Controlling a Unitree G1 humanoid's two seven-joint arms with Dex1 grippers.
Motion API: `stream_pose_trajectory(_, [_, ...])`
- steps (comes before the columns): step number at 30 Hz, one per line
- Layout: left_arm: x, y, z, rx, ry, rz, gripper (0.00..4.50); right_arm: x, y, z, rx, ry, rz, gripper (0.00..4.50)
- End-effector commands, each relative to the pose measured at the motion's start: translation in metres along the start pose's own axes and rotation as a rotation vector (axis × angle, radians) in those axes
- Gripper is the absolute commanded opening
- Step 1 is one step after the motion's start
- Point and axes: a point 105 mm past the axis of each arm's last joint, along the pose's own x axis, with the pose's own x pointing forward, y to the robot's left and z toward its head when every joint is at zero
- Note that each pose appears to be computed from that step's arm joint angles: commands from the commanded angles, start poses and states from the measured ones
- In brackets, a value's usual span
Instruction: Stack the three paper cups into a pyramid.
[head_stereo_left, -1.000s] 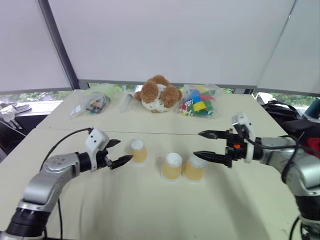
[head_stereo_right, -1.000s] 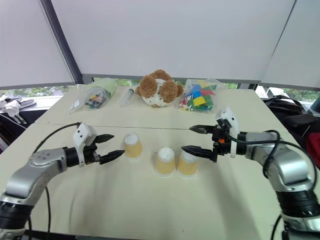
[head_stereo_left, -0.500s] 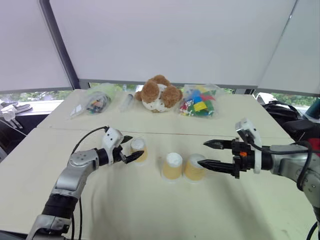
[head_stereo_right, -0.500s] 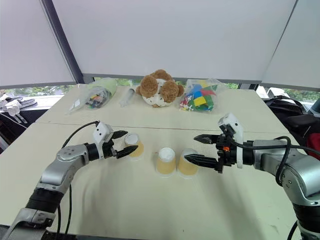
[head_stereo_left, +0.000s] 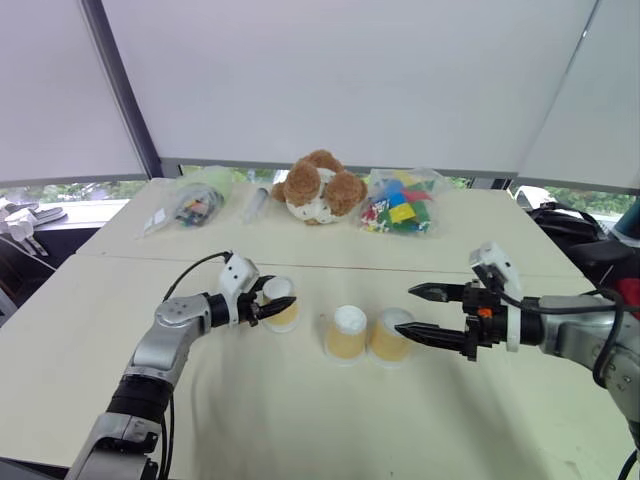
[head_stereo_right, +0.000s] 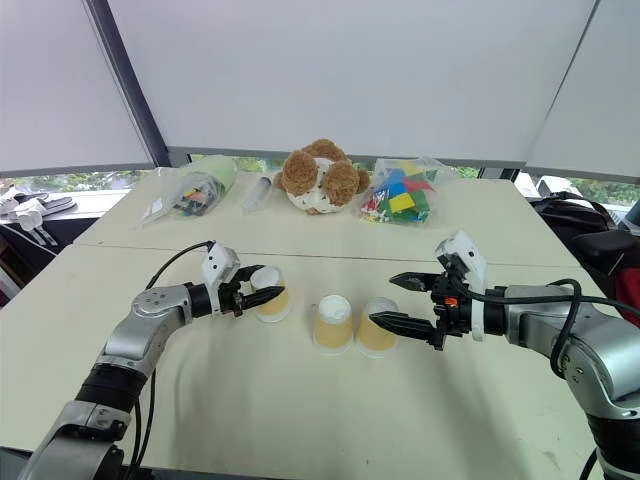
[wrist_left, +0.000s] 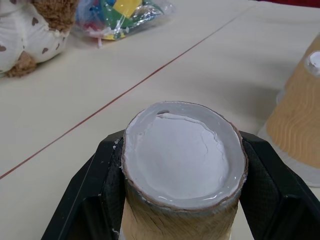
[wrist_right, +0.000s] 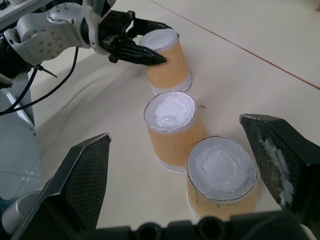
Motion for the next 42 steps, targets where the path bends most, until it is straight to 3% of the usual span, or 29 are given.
stream_pose_trajectory(1, [-0.011, 0.016, 0.053, 0.068, -0.069, -0.032, 2.39, -0.014, -0.003, 0.009, -0.016, -0.017, -0.029, 4.50])
stream_pose_trajectory(5, [-0.010, 0.020, 0.103, 0.124, -0.049, -0.197, 2.39, -0.033, -0.016, 0.006, 0.000, 0.018, -0.080, 4.50])
stream_pose_trajectory(8, [0.016, 0.009, 0.150, 0.119, -0.129, -0.334, 2.39, -0.045, -0.022, 0.006, 0.010, 0.030, -0.129, 4.50])
stream_pose_trajectory(11, [0.044, -0.015, 0.166, 0.110, -0.156, -0.468, 2.39, -0.050, -0.020, 0.002, 0.018, 0.030, -0.168, 4.50])
stream_pose_trajectory(17, [0.081, -0.060, 0.153, 0.094, -0.147, -0.638, 2.39, -0.058, -0.006, -0.013, 0.064, 0.025, -0.237, 4.50])
stream_pose_trajectory(25, [0.092, -0.090, 0.135, 0.067, -0.124, -0.778, 2.39, -0.062, 0.006, -0.025, 0.101, 0.033, -0.305, 4.50])
stream_pose_trajectory(42, [0.100, -0.096, 0.105, 0.104, -0.065, -0.781, 2.39, -0.060, -0.001, -0.037, 0.137, -0.003, -0.371, 4.50])
